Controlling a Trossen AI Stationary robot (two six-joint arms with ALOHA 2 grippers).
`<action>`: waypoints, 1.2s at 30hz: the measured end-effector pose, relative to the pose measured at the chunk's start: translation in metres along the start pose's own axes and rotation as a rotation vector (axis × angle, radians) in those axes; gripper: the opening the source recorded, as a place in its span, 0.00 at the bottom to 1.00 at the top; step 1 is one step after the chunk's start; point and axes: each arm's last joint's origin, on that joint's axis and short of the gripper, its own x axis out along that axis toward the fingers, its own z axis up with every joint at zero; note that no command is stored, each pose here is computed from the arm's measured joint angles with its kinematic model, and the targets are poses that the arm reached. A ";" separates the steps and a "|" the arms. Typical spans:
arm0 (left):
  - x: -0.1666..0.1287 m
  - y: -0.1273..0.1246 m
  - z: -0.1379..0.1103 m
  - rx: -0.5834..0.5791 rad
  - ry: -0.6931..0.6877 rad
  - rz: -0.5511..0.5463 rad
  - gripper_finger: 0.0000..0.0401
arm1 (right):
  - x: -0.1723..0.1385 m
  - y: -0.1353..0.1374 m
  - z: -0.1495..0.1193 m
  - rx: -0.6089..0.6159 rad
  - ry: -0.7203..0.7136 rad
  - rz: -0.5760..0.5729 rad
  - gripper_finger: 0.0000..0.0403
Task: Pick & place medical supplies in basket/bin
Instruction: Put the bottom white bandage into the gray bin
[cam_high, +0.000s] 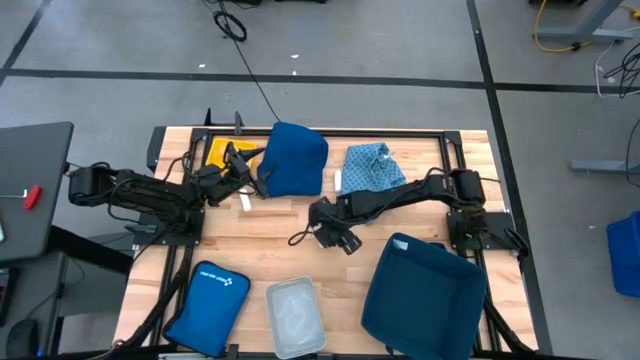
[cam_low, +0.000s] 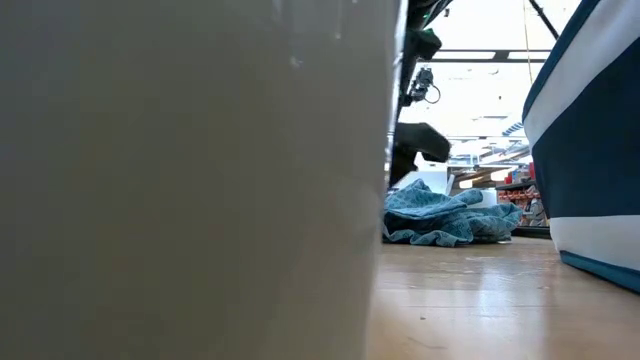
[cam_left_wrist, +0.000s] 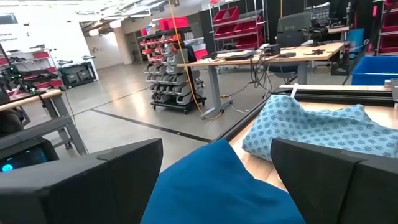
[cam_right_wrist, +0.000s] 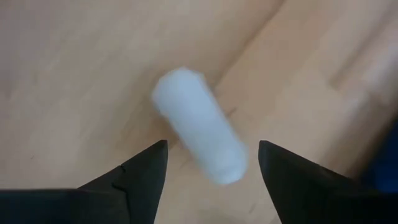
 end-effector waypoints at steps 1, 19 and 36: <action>0.000 0.000 0.000 0.001 0.002 0.000 0.75 | 0.003 -0.001 0.002 -0.009 0.007 0.006 0.65; 0.000 -0.001 -0.004 0.005 0.035 -0.007 0.75 | 0.027 0.000 0.010 -0.072 -0.018 0.010 0.44; 0.000 0.000 -0.008 0.024 0.082 0.023 0.75 | 0.026 0.009 0.022 -0.071 0.012 -0.093 0.03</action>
